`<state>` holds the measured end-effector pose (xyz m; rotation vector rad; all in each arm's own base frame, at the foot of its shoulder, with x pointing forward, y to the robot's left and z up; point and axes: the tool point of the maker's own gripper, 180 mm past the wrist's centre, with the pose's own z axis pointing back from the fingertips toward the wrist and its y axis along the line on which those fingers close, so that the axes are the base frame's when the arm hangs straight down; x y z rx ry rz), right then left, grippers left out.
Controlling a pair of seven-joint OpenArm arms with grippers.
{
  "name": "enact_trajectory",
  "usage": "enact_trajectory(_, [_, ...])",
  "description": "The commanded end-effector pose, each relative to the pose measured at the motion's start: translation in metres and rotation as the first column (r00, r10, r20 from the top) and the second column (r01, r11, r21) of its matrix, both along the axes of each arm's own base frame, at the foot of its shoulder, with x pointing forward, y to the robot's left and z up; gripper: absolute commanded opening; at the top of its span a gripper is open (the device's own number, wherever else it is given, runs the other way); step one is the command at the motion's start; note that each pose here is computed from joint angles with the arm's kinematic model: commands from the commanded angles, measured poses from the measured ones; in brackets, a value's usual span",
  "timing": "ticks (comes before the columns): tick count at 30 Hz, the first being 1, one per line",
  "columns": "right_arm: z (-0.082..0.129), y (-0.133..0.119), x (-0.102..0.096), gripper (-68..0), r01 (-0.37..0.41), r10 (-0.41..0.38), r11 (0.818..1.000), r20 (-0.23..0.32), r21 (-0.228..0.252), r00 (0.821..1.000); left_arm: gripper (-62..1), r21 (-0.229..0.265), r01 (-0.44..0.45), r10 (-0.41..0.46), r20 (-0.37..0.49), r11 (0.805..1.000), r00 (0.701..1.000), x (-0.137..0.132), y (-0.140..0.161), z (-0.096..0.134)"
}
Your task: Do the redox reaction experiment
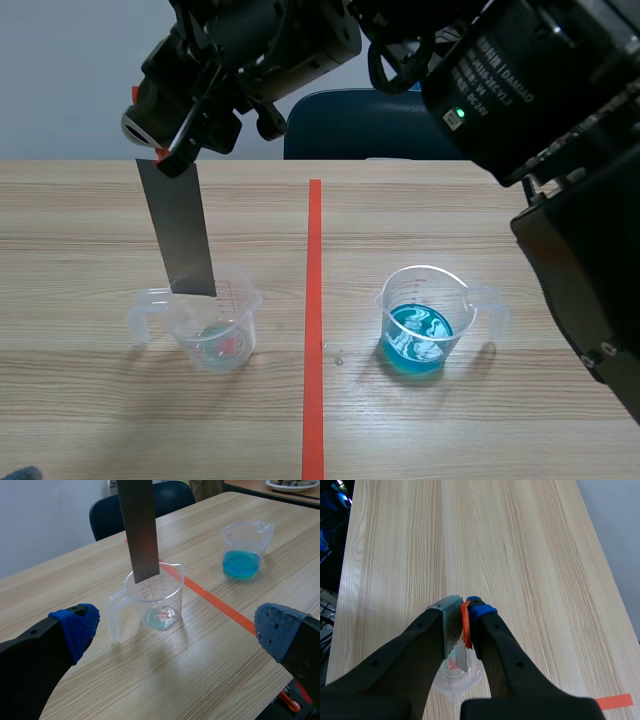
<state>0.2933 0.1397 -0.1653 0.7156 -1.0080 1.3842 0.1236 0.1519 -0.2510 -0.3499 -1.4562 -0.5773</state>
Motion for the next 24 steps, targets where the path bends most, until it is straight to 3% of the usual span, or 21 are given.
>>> enact_trajectory(1, [0.006, 0.006, 0.0, -66.9, -0.013, 0.013, 1.0, 0.012, 0.022, 1.0, 1.4, -0.031, 0.001, 0.0, 0.026, 1.0, 1.0, 0.001, -0.005, 0.009])
enact_trajectory(12, [-0.04, 0.017, 0.006, -66.9, -0.008, 0.007, 1.0, -0.051, -0.014, 0.999, 1.4, -0.031, 0.001, 0.0, 0.026, 1.0, 1.0, 0.001, -0.005, 0.009])
enact_trajectory(24, [-0.073, 0.017, 0.016, -66.9, 0.015, -0.016, 0.998, -0.025, -0.058, 1.0, 1.4, -0.03, 0.002, -0.002, 0.032, 1.0, 0.999, 0.002, -0.005, 0.009])
